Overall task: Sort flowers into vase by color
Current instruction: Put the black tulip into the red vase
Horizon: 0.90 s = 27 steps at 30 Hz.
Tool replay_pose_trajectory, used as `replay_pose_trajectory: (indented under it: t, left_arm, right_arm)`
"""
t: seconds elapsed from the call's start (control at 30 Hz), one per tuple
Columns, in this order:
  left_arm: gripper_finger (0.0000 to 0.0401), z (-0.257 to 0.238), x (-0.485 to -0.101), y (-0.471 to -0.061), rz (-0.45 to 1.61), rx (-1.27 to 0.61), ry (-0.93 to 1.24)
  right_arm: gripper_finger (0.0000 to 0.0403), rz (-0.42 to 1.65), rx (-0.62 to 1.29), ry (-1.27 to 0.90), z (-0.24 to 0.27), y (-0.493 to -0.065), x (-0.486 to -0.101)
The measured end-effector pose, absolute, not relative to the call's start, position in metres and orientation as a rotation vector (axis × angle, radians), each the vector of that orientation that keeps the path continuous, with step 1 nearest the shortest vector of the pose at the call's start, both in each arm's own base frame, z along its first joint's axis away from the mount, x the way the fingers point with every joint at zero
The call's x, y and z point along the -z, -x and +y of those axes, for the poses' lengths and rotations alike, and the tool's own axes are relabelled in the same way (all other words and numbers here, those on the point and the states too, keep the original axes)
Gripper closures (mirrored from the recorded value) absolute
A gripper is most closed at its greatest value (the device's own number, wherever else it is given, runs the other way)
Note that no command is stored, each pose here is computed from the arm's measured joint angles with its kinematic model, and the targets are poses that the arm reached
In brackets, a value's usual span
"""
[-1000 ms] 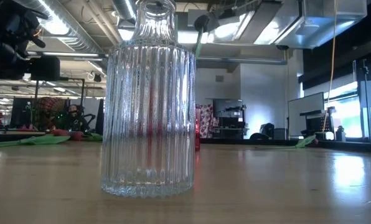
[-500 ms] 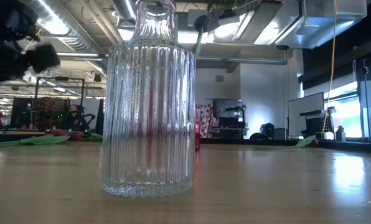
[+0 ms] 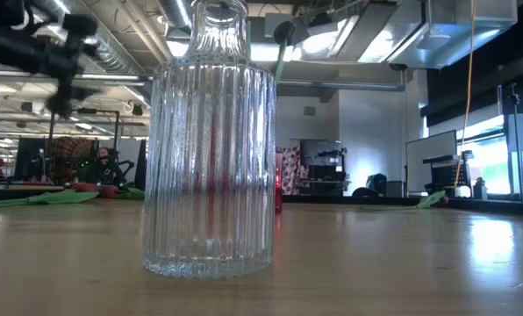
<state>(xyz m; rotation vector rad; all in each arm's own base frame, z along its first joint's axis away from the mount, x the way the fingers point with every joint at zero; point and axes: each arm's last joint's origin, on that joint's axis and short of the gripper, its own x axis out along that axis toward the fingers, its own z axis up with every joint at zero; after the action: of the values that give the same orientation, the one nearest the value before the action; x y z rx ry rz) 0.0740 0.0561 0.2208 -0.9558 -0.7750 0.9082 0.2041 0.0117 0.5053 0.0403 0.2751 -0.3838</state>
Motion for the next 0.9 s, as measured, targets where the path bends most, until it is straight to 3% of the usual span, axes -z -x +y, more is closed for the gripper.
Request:
replay_pose_trajectory:
  t: [0.2,0.37,0.53,0.77,0.9]
  left_arm:
    - [0.0197,0.038,-0.256,-0.087,-0.644,-0.108,0.614]
    - [0.0197,0.022,-0.278,-0.082,-0.655,0.293,0.542]
    - [0.0197,0.012,-0.316,-0.084,-0.588,0.444,0.519]
    - [0.0197,0.007,-0.345,-0.116,-0.301,0.364,0.561]
    - [0.0197,0.003,-0.360,-0.131,-0.297,0.396,0.622]
  right_arm:
    - [0.0166,0.225,0.430,0.025,0.010,-0.205,-0.511]
    - [0.0166,0.213,0.429,0.033,0.010,-0.205,-0.513]
    - [0.0166,0.213,0.429,0.029,0.010,-0.206,-0.512]
    - [0.0166,0.208,0.433,-0.016,0.011,-0.207,-0.512]
    - [0.0166,0.204,0.426,-0.041,0.011,-0.208,-0.511]
